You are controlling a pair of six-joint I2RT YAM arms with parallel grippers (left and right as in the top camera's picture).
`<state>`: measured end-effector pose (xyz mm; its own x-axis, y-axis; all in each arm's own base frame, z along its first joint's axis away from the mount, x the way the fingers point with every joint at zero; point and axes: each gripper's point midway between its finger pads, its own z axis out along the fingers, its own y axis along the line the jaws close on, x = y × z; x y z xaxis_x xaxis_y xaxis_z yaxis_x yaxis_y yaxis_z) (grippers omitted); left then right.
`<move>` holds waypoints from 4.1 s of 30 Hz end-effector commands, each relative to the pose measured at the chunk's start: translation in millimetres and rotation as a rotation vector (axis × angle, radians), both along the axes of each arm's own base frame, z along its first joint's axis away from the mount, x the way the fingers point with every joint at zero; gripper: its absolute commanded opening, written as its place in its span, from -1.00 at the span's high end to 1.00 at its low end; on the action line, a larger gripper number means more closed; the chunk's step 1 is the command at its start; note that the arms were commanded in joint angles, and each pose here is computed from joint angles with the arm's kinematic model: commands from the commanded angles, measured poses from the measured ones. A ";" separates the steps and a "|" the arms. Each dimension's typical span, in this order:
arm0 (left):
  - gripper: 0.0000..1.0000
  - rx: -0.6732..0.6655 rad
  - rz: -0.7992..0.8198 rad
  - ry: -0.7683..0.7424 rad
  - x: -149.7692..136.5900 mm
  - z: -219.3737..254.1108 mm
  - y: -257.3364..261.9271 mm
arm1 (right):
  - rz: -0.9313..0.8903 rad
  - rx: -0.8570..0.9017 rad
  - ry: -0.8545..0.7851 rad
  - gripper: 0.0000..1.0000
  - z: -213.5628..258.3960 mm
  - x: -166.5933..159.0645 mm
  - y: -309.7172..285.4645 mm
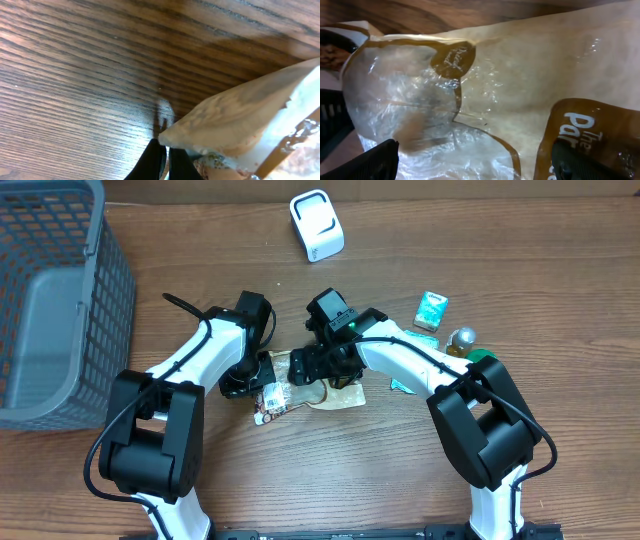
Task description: Scan the item barcode
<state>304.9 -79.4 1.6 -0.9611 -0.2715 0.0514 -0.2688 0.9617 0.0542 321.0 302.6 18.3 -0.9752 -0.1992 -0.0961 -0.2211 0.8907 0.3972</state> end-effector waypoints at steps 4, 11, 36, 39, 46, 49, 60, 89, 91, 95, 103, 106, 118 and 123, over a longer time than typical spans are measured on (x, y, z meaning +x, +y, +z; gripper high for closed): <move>0.92 0.070 -0.059 0.027 2.1 24.7 21.4 | 0.008 0.028 0.070 -0.89 -10.2 -13.7 4.6; 0.91 -0.201 -0.075 -0.072 24.9 74.8 -5.8 | 0.009 0.033 0.064 -0.91 -6.4 -11.1 6.6; 0.92 -0.153 -0.026 0.030 9.3 -16.9 3.4 | 0.021 0.032 -0.031 -0.99 50.7 5.8 -6.8; 0.91 -0.162 -0.021 0.057 5.2 -22.1 3.2 | 0.007 -0.010 -0.021 -1.00 47.0 3.5 -14.5; 0.91 -0.162 -0.019 0.056 5.7 -22.4 4.5 | -0.003 -0.016 -0.063 -1.00 68.4 16.4 -12.1; 0.91 -0.162 -0.019 0.057 5.6 -22.4 4.5 | -0.033 -0.043 -0.045 -1.00 66.9 14.6 -17.4; 0.92 -0.163 -0.027 0.056 5.6 -22.4 4.4 | -0.090 -0.171 0.013 -1.00 32.2 7.6 -34.1; 0.91 -0.164 -0.034 0.053 6.3 -22.5 4.3 | -0.211 -0.303 0.010 -1.00 11.7 17.4 -58.9; 0.91 -0.164 -0.034 0.053 6.3 -22.5 4.4 | -0.209 -0.299 0.016 -1.00 11.7 16.4 -58.3; 0.92 -0.202 -0.073 0.049 8.0 -20.1 -0.7 | -0.083 -0.178 0.035 -1.00 15.9 10.7 -35.3; 0.91 -0.516 -0.130 -0.050 41.7 51.2 -26.3 | -0.082 -0.132 0.056 -1.00 18.0 10.7 -30.9; 0.92 -0.508 -0.131 -0.047 41.6 50.9 -25.8 | -0.083 -0.129 0.052 -1.00 18.2 11.6 -30.3; 0.91 -0.435 -0.090 -0.034 21.9 -3.7 -35.9 | -0.064 -0.122 0.036 -1.00 22.8 13.4 -29.4; 0.92 -0.414 -0.082 -0.037 17.8 -13.5 -32.3 | -0.056 -0.096 -0.016 -1.00 55.7 21.4 -31.4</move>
<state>333.2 -119.8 -0.4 -0.9885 -0.1279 0.0806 -0.1498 0.9004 -0.4085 324.0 266.3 27.6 -0.9897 -0.1419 0.0209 -0.1316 0.9565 0.2602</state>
